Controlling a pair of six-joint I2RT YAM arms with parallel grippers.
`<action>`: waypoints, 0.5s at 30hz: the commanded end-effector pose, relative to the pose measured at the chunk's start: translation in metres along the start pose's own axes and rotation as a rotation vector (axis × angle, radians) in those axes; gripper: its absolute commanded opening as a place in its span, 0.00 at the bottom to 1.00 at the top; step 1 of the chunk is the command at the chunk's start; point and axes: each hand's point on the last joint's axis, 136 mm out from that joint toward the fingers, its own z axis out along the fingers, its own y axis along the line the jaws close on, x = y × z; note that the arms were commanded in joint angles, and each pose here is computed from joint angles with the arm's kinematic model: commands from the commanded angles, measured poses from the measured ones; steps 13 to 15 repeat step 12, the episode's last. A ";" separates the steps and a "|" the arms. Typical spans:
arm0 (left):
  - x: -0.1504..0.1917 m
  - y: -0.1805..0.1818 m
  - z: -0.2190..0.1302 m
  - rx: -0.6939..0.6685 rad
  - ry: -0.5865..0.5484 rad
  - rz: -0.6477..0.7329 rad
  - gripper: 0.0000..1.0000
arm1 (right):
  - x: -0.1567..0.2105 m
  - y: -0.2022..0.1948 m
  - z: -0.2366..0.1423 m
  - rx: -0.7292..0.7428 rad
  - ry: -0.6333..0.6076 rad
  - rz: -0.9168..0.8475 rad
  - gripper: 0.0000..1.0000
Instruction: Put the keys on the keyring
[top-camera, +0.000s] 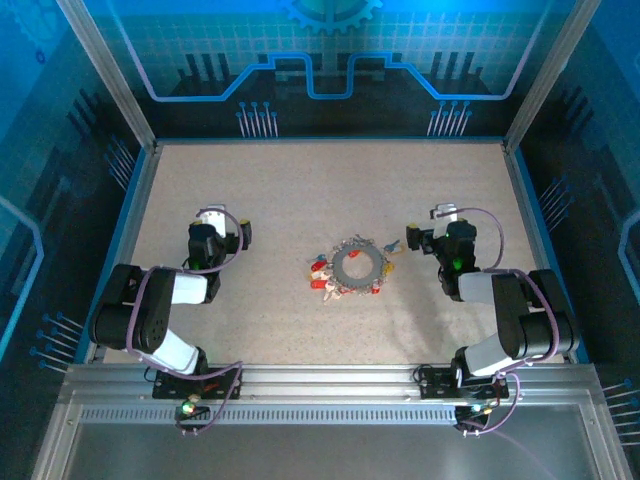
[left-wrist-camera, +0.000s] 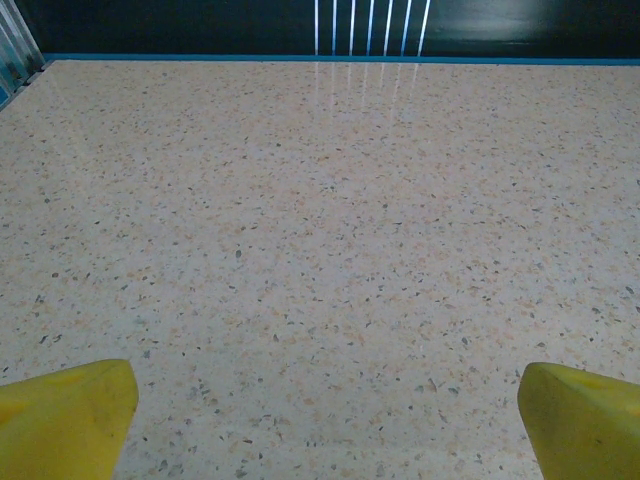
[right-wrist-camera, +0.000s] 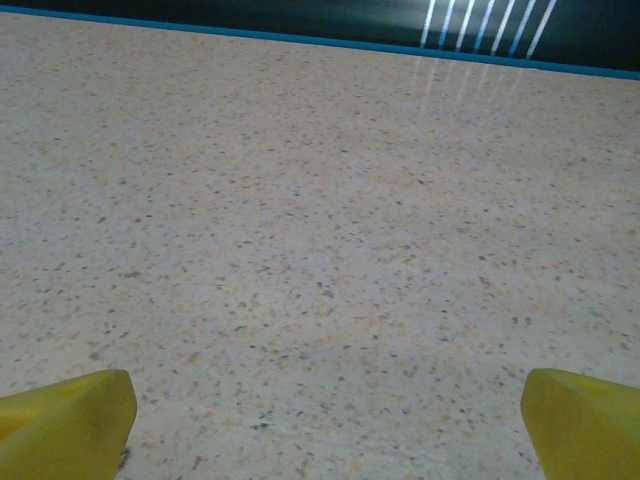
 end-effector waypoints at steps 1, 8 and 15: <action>-0.005 0.000 0.000 0.013 -0.028 -0.019 0.99 | -0.007 0.004 0.004 -0.038 -0.011 -0.010 1.00; -0.005 0.000 0.000 0.013 -0.029 -0.020 0.99 | -0.008 0.004 0.004 -0.037 -0.014 -0.007 1.00; -0.005 0.000 -0.001 0.013 -0.028 -0.020 0.99 | -0.007 0.005 0.003 -0.041 -0.012 -0.007 1.00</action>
